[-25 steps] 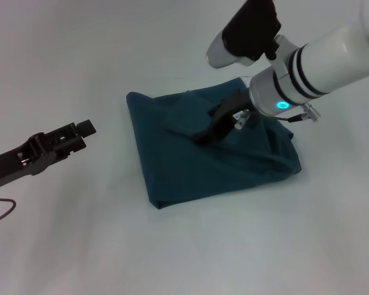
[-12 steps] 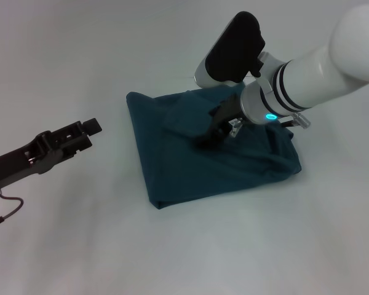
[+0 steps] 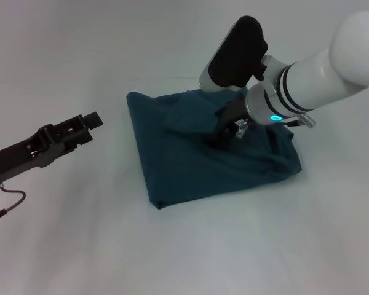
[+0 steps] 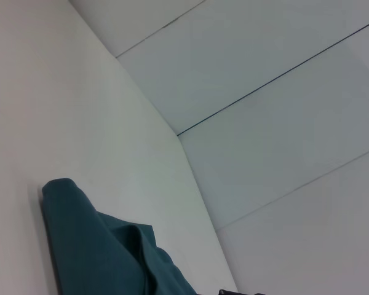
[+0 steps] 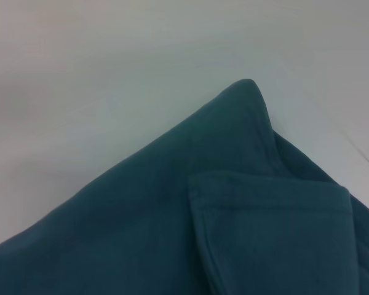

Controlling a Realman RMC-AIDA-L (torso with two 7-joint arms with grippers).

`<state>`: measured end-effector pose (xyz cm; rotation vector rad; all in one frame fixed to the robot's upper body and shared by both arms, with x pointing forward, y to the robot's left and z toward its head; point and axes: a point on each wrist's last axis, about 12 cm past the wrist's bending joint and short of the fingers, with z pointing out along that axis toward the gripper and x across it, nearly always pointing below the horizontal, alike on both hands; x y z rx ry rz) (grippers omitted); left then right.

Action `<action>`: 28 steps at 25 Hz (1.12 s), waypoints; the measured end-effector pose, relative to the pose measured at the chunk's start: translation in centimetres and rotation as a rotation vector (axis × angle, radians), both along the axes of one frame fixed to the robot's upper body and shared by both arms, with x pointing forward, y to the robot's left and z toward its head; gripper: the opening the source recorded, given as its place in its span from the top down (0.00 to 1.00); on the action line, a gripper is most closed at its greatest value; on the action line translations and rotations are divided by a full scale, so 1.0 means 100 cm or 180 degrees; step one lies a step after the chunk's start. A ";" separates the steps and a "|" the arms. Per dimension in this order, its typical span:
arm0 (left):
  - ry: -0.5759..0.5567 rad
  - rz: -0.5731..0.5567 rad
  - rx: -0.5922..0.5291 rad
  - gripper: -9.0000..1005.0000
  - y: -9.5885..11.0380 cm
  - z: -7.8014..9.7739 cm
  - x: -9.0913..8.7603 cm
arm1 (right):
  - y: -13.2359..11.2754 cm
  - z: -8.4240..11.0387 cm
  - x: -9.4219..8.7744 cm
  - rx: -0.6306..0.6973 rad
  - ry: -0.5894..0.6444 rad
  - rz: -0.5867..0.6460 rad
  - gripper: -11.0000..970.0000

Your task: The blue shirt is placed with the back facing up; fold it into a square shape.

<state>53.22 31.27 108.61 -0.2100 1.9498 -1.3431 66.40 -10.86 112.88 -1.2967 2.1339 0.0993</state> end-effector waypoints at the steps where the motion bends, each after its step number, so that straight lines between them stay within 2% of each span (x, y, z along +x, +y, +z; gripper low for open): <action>1: 0.0000 0.0005 0.0002 0.33 0.000 0.000 0.000 | 0.000 0.000 0.000 0.0001 -0.0010 0.0002 0.25; 5: 0.0016 0.0006 -0.0012 0.33 -0.002 -0.001 0.001 | 0.003 0.002 -0.001 -0.0011 -0.0061 0.0055 0.39; 10: 0.0022 0.0015 -0.0010 0.33 -0.002 -0.002 0.002 | 0.007 0.003 -0.003 -0.0031 -0.0115 0.0123 0.62; 22: -0.0020 0.0045 -0.0028 0.33 -0.002 0.000 0.003 | 0.008 0.003 -0.004 -0.0058 -0.0128 0.0149 0.88; 28: -0.0028 0.0057 -0.0059 0.34 -0.002 -0.001 0.003 | -0.002 0.008 0.005 -0.0043 -0.0318 -0.0135 0.97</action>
